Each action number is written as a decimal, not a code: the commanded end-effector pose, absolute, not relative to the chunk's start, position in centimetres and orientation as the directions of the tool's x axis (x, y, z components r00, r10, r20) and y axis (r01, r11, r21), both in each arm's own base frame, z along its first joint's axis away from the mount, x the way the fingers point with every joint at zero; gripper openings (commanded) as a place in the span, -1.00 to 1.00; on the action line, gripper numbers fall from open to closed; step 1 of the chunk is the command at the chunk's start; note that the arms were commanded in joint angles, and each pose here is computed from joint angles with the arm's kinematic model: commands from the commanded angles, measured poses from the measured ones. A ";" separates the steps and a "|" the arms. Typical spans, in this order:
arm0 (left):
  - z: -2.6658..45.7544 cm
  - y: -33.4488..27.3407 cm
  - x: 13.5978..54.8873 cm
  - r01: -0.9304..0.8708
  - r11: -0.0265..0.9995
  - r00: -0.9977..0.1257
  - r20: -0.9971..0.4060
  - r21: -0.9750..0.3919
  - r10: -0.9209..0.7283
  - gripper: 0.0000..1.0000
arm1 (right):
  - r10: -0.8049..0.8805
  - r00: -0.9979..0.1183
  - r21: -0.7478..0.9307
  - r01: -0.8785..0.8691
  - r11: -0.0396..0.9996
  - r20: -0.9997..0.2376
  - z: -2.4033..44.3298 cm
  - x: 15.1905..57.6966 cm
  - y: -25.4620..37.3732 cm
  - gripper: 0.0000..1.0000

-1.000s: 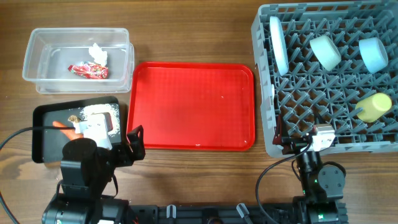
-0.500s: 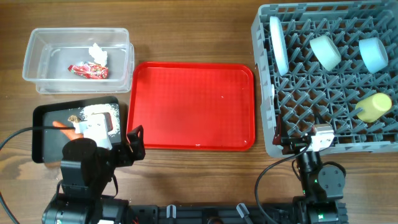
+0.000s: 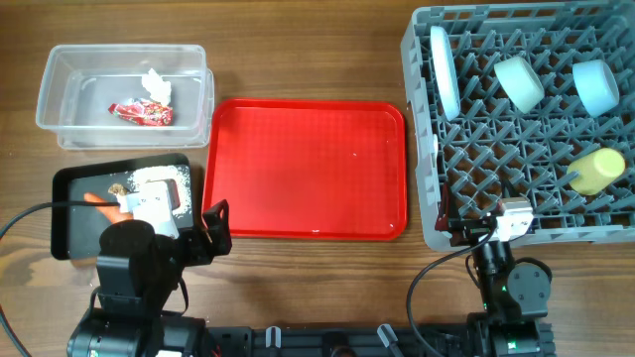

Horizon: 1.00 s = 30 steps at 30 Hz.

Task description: Sort waste into correct bins and load items into the dishwasher rack

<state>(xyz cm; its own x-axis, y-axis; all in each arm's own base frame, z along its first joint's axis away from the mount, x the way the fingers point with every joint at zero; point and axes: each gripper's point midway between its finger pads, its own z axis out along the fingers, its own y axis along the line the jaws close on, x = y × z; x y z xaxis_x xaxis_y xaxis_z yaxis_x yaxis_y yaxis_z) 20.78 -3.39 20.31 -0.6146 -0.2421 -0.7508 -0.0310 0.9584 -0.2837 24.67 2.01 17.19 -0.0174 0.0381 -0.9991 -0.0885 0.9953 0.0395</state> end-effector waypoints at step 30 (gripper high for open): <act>16.4 -1.9 24.6 0.091 0.983 -0.058 -0.986 -0.159 -0.154 1.00 | 0.027 0.000 0.026 -0.115 0.993 -1.000 17.6 24.6 2.5 0.99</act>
